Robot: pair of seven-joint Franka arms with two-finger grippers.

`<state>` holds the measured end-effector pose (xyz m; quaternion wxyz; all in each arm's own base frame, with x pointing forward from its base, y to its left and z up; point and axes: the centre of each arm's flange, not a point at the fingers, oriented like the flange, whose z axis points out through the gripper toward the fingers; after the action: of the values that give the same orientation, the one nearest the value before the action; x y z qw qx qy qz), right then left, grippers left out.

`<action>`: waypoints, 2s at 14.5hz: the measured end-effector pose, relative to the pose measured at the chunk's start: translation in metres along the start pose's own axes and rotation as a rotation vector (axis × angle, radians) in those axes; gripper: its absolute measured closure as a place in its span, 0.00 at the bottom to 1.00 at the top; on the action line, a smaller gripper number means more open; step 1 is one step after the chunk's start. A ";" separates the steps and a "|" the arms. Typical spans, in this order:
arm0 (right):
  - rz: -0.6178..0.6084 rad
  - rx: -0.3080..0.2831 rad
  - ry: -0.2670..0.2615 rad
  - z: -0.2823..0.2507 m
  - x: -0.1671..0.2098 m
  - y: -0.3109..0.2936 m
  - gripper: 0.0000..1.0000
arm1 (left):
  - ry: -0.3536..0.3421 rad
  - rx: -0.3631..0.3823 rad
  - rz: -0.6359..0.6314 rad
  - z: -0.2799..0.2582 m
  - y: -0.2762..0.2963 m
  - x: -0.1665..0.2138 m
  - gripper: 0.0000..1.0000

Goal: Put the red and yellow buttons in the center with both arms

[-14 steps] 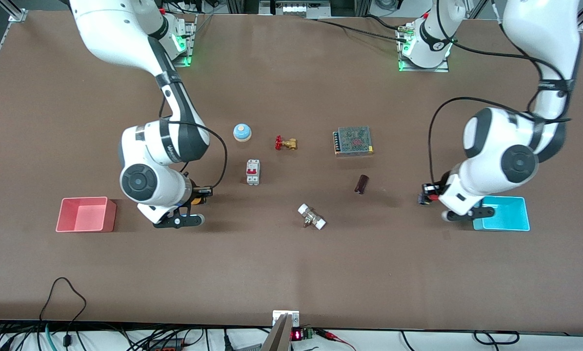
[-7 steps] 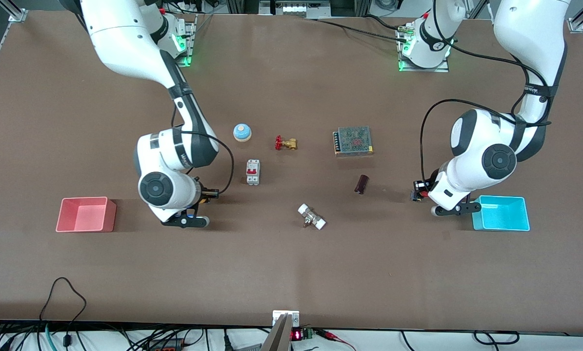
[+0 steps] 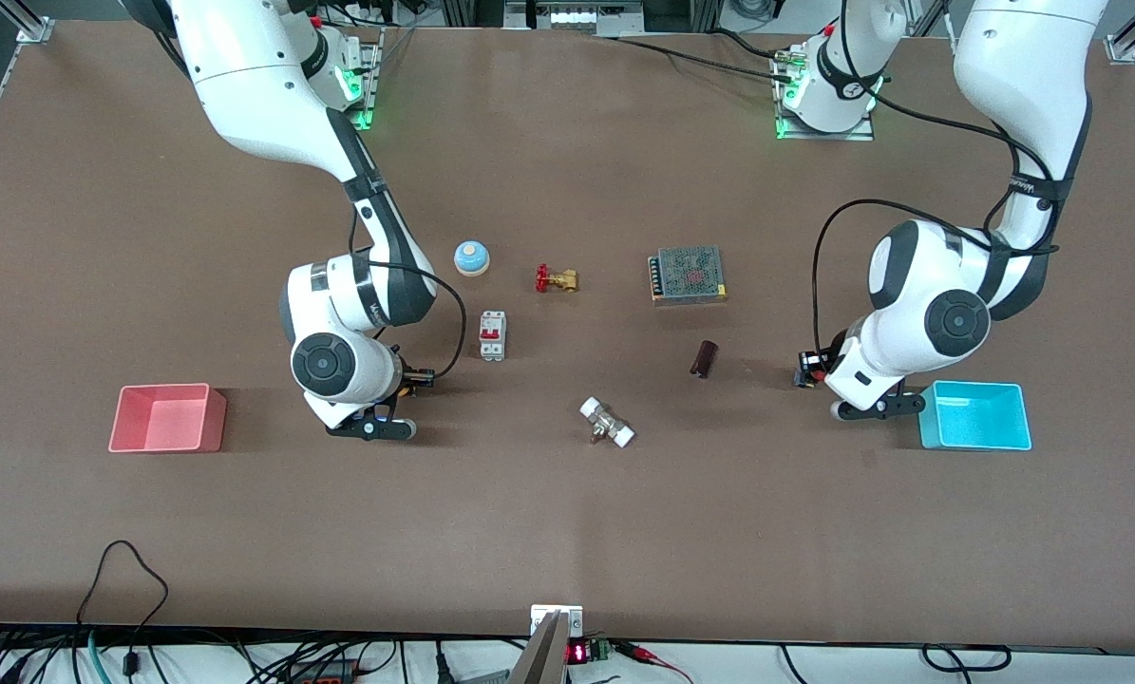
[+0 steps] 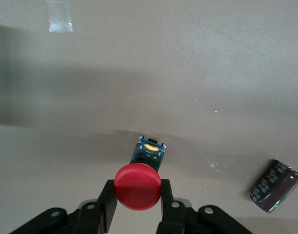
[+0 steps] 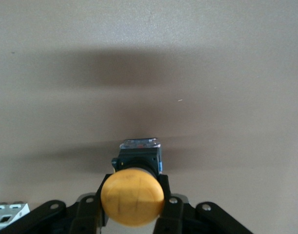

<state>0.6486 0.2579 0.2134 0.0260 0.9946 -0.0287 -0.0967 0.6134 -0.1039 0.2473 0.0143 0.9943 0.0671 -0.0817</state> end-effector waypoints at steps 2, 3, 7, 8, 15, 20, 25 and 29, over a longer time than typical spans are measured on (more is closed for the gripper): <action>0.001 0.002 0.008 -0.002 0.001 0.001 0.36 | -0.004 0.000 0.002 0.009 0.002 0.001 0.59; 0.002 0.006 0.018 -0.008 0.002 0.001 0.27 | -0.004 -0.001 0.002 0.011 0.002 0.001 0.57; 0.010 0.047 0.094 -0.070 0.002 0.008 0.00 | 0.017 -0.007 0.001 0.005 0.002 0.005 0.35; 0.013 0.058 0.111 -0.091 0.000 0.012 0.00 | 0.030 -0.009 -0.002 -0.001 0.001 0.008 0.30; 0.099 0.123 0.189 -0.249 -0.035 0.099 0.00 | 0.169 -0.026 -0.039 -0.123 -0.031 0.003 0.01; 0.051 0.094 0.158 -0.299 -0.050 0.169 0.00 | 0.199 -0.022 -0.033 -0.177 -0.052 -0.016 0.00; 0.007 0.105 0.155 -0.320 -0.055 0.260 0.00 | 0.204 -0.010 0.012 -0.202 -0.074 -0.025 0.00; -0.018 0.072 0.149 -0.334 -0.070 0.302 0.00 | 0.221 0.013 0.074 -0.248 -0.118 -0.048 0.00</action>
<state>0.6293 -0.0239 0.5713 -0.0086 0.9995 -0.0213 -0.0217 0.5904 0.0160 0.4976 0.0036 0.9991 0.0309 0.0286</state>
